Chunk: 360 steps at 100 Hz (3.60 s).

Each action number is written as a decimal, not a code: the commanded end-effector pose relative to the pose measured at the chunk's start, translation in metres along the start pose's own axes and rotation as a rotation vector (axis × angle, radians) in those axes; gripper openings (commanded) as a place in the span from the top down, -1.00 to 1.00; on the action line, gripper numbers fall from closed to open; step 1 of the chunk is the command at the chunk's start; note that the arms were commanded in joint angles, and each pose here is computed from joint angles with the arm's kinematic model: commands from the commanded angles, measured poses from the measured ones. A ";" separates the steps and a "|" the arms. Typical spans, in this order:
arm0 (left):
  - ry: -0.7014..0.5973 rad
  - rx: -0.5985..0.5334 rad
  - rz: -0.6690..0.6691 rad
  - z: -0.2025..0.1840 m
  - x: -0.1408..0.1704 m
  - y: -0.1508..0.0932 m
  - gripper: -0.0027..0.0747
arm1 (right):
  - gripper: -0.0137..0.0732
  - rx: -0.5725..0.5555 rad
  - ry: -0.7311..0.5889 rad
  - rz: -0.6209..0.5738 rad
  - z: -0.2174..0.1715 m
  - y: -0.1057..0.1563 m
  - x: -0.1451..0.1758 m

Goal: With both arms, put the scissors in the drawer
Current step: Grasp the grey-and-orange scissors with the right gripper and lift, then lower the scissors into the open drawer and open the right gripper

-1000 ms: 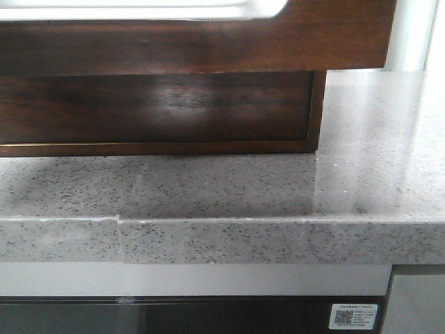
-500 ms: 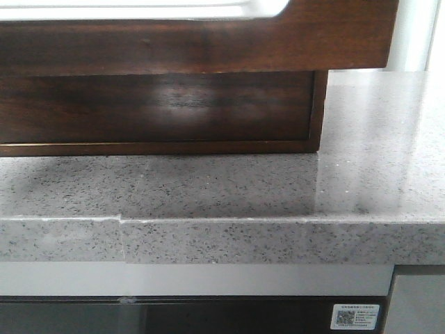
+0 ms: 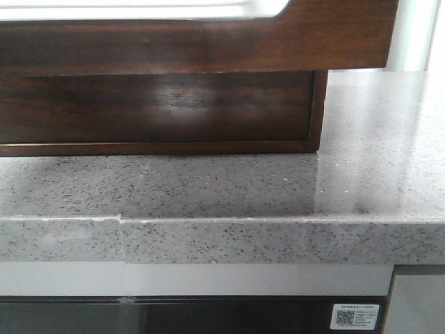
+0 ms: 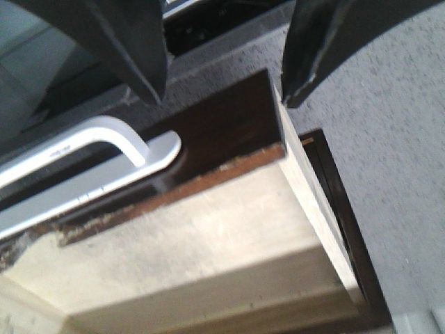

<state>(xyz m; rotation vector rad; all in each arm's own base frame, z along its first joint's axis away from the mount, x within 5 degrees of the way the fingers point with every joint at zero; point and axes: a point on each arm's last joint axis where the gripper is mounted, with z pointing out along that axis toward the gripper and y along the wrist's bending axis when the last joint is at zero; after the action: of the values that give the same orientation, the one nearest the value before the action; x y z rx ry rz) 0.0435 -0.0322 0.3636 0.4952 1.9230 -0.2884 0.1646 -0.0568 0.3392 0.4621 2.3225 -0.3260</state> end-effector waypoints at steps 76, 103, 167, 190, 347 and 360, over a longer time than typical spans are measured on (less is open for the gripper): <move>-0.106 -0.032 -0.007 0.003 -0.020 0.006 0.12 | -0.45 -0.140 0.448 -0.061 0.142 -0.013 -0.075; -0.106 -0.032 -0.007 0.003 -0.020 0.006 0.12 | -0.45 -0.167 0.536 -0.102 0.170 -0.011 -0.087; -0.106 -0.032 -0.007 0.003 -0.020 0.006 0.12 | 0.32 -0.202 0.567 -0.129 0.185 -0.008 -0.092; -0.106 -0.032 -0.007 0.003 -0.020 0.006 0.12 | 0.61 -0.206 0.575 -0.136 0.185 -0.008 -0.092; -0.106 -0.032 -0.007 0.003 -0.020 0.006 0.12 | 0.64 -0.775 -0.802 -1.028 -0.163 0.120 -0.095; -0.106 -0.032 -0.007 0.003 -0.020 0.006 0.12 | 0.64 -0.831 -0.808 -1.103 -0.159 0.142 -0.091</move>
<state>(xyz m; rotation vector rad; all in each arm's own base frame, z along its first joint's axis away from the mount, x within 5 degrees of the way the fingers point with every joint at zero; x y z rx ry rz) 0.0520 -0.0317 0.3660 0.4810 1.9030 -0.2620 0.1850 0.1000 0.4862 -1.2044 1.5939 0.0184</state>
